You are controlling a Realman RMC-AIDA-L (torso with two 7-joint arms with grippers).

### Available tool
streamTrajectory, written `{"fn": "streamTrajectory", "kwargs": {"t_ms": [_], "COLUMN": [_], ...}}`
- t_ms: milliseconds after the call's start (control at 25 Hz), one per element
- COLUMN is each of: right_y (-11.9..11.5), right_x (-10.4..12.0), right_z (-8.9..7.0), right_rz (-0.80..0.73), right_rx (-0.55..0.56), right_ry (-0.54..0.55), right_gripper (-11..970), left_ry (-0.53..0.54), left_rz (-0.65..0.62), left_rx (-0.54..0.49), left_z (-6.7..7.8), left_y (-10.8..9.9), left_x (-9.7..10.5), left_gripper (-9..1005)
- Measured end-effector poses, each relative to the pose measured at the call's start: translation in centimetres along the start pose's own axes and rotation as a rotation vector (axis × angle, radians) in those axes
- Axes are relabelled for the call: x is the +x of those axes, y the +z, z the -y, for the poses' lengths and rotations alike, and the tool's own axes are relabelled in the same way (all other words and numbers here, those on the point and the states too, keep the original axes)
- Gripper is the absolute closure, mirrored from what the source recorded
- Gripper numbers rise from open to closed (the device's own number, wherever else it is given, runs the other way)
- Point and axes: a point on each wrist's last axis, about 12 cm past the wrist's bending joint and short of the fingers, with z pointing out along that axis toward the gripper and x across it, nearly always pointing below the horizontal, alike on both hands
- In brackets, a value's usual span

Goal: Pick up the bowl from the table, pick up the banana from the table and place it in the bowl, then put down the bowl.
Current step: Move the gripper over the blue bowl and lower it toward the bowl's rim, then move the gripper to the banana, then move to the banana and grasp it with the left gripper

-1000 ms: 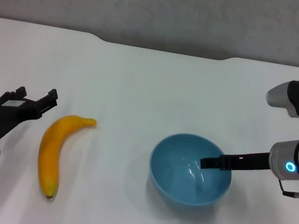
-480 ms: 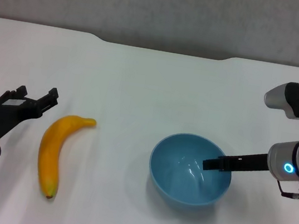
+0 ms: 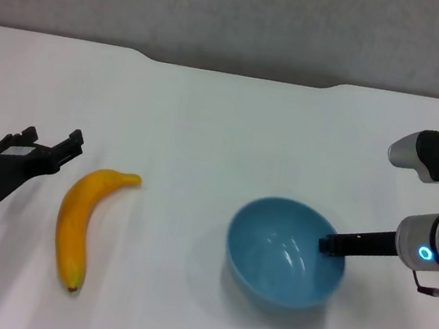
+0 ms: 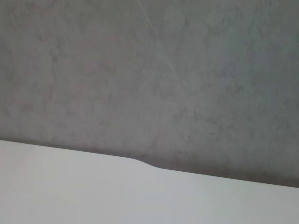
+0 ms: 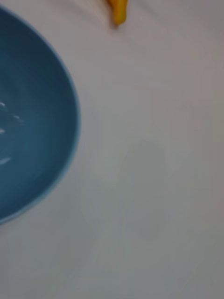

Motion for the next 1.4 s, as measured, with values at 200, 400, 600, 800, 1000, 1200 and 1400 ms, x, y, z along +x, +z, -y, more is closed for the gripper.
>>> {"fn": "streamTrajectory", "kwargs": {"t_ms": [200,400,600,800,1000,1200,1400], "right_y": [0.0,-0.1,-0.5,-1.2,-1.8,-1.8,-1.8], "right_x": [0.0,0.4,0.4,0.2,-0.1,-0.2,-0.4], "right_z": [0.4,0.8,0.9,0.8,0.6,0.6,0.5], "right_rz": [0.012,0.044,0.076,0.109,0.130,0.131,0.134], "right_rx": [0.026,0.039,0.041,0.036,0.030,0.028,0.027], "right_ry": [-0.011,0.010,0.011,0.004,-0.003,-0.005,-0.008], "right_gripper": [891,926,926,927,927,927,927], "left_ry": [0.000,0.003,0.041,0.111,0.178,0.206,0.235], "left_rz": [-0.001,-0.011,-0.064,-0.167,-0.233,-0.370,-0.519], "left_rx": [-0.002,-0.007,-0.007,-0.022,-0.088,-0.163,-0.155], "left_z": [-0.1,-0.2,0.5,3.0,5.6,7.4,8.2], "left_y": [0.0,0.0,0.5,1.9,2.1,2.0,2.4], "left_x": [0.0,0.1,0.1,-1.3,-3.3,-4.9,-6.2], "left_gripper": [119,119,119,119,120,120,120]}}
